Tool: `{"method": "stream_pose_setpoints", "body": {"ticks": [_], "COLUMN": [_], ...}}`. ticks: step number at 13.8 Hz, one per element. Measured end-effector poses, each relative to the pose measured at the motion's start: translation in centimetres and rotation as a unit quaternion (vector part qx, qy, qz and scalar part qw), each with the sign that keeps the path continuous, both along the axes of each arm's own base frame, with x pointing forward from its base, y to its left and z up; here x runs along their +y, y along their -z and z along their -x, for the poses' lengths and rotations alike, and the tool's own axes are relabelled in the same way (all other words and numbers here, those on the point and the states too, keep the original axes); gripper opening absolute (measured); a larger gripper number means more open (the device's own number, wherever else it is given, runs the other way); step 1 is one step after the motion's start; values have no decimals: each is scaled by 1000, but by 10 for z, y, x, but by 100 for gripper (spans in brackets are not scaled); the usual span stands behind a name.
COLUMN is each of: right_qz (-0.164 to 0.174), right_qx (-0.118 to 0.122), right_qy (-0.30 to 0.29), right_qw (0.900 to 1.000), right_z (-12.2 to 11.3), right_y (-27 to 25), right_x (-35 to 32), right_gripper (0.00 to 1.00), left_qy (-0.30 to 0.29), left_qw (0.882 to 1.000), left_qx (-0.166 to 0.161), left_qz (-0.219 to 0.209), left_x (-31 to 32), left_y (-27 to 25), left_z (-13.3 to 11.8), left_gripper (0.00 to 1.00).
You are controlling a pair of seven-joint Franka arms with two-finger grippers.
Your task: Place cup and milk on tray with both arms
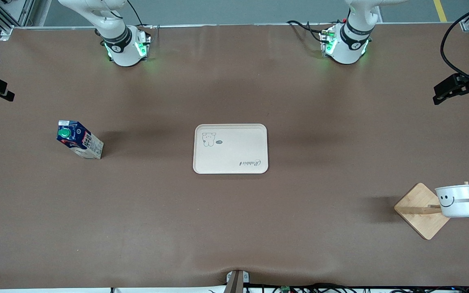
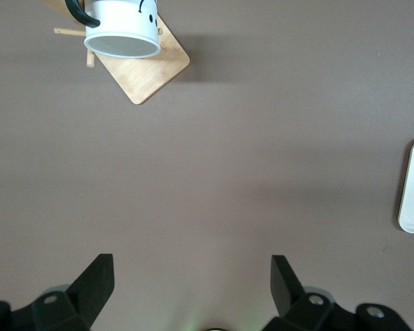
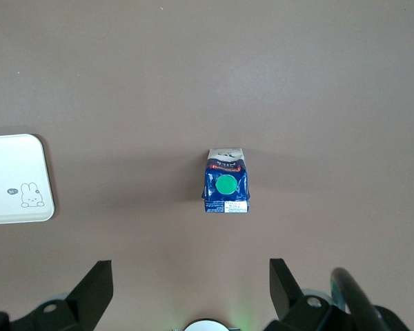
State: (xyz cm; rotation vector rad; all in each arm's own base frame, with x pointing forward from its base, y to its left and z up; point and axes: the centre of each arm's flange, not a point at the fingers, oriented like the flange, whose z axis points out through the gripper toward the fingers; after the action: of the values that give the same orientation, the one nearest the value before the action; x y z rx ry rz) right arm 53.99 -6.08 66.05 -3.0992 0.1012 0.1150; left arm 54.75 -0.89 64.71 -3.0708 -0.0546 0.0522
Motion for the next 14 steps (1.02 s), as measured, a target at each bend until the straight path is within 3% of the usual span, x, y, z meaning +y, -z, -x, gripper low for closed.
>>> {"method": "stream_pose_setpoints", "body": {"ticks": [14], "right_qz": [0], "right_qx": [0], "right_qy": [0], "right_qw": [1000], "right_z": [0], "right_y": [0], "right_x": [0], "right_gripper": [100], "left_qy": [4], "left_qw": [1000], "left_qx": [-5], "left_qz": [-3], "left_x": [-2], "left_y": [-2], "left_z": [-2], "left_gripper": [100]}}
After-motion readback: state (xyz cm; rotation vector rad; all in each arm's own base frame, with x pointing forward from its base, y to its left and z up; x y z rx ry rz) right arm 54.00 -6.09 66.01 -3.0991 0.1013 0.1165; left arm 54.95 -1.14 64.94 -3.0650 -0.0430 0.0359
